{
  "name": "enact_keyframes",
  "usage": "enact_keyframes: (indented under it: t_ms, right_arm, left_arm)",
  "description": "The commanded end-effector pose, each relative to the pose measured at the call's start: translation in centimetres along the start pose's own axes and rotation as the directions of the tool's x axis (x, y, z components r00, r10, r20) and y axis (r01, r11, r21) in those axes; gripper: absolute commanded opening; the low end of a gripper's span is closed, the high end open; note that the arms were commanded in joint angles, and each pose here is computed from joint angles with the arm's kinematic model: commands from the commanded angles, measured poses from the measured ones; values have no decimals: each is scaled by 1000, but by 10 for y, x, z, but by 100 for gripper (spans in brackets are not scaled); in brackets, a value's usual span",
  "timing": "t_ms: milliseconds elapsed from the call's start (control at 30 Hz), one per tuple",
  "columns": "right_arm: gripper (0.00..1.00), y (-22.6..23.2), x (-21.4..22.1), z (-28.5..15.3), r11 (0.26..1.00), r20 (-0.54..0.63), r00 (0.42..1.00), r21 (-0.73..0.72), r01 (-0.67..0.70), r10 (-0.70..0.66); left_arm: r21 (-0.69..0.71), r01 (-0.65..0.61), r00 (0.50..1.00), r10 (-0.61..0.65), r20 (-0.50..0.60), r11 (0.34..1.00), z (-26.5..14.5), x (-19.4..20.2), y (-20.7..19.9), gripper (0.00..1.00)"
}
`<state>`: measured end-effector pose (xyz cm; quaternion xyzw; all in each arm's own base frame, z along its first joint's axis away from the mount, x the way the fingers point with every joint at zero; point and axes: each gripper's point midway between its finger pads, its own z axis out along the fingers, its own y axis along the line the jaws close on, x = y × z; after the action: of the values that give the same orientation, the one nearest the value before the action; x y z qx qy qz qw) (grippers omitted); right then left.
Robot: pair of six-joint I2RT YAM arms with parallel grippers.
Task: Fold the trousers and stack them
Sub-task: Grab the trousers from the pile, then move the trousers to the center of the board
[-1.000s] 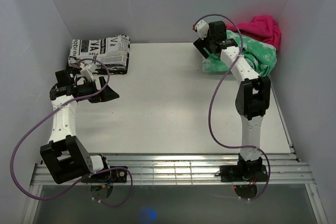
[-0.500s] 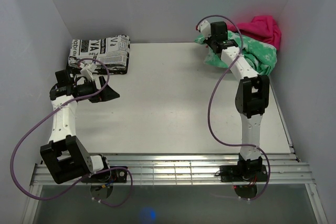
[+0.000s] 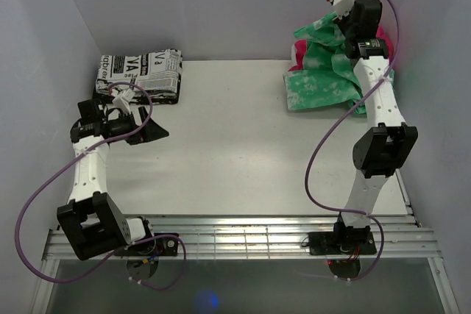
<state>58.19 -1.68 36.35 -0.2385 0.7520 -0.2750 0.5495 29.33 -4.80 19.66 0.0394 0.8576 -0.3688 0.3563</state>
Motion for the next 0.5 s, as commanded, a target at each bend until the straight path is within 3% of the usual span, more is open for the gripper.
enact_keyframes:
  t_ms: [0, 200, 333, 467]
  right_arm:
    - [8, -101, -71, -71, 973, 236, 971, 215, -84, 32]
    - [8, -171, -117, -140, 895, 429, 903, 394, -207, 20]
    - [8, -219, -156, -201, 806, 611, 792, 470, -361, -1]
    - [8, -239, -185, -250, 788, 747, 665, 409, -460, 0]
  left_arm:
    - [19, -32, 998, 31, 45, 999, -4, -8, -9, 98]
    - [42, 2, 998, -4, 59, 999, -1, -11, -10, 98]
    - [38, -1, 998, -1, 63, 999, -1, -14, -9, 98]
    - [32, -16, 997, 14, 71, 999, -2, -18, -10, 98]
